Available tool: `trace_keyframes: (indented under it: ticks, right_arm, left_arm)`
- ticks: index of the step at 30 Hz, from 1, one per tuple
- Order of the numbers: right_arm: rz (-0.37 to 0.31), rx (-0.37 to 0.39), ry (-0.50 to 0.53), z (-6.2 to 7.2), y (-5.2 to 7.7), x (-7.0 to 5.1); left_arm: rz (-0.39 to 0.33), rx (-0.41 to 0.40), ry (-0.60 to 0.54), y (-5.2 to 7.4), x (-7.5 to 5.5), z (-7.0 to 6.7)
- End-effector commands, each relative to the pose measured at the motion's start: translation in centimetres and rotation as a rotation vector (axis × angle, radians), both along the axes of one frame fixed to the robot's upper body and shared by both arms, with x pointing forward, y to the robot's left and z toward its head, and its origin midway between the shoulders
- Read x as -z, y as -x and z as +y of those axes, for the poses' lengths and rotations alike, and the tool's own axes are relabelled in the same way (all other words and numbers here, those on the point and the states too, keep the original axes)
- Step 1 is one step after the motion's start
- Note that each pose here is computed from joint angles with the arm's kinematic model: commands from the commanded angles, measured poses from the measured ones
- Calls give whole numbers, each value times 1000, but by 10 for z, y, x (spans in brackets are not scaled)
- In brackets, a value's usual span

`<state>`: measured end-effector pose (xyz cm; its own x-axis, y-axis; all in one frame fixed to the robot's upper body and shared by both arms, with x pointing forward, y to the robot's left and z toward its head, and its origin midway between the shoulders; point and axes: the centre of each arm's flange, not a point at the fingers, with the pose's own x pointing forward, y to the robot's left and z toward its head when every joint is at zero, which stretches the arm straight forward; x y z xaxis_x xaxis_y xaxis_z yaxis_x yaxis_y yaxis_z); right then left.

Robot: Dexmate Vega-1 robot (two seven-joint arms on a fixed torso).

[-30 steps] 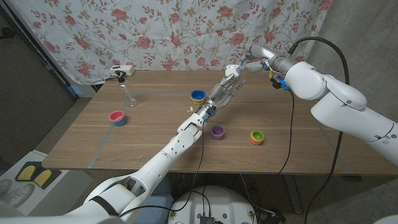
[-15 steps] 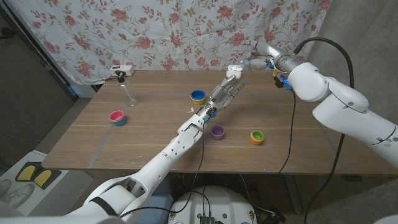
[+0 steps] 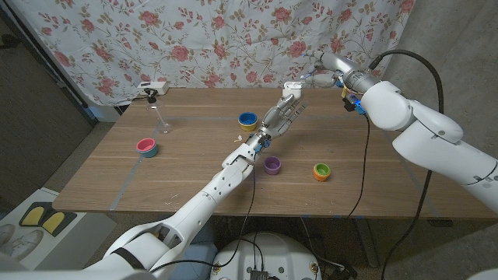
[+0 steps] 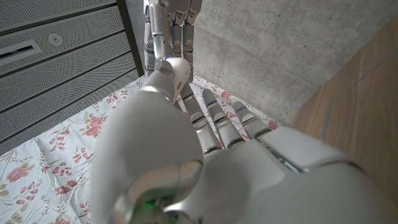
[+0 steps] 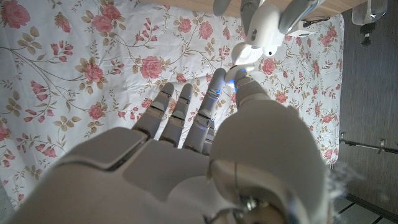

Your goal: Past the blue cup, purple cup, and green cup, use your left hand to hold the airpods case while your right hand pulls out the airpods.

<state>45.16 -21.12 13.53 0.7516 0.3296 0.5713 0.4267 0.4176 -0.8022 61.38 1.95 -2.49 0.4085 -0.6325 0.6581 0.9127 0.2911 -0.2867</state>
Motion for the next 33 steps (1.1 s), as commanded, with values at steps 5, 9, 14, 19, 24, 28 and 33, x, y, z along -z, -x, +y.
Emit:
trace_keyframes:
  ticks: [5,9,14,19,24,28,33]
  right_arm:
    - [-58,29,-90,-19,2,-9]
    - [-61,56,-119,-27,-4,-8]
    - [-45,84,-141,-36,-17,-4]
    - [-35,111,-154,-43,-28,1]
    - [-19,130,-162,-51,-40,8]
    - [-2,134,-170,-56,-51,14]
    - [28,145,-185,-62,-65,25]
  left_arm:
    - [-3,-21,20,2,0,8]
    - [-13,-27,24,4,-4,11]
    - [-27,-29,30,9,-8,13]
    - [-42,-32,38,13,-14,16]
    - [-56,-36,35,14,-19,18]
    - [-61,-43,34,14,-20,19]
    - [-58,-52,36,13,-21,21]
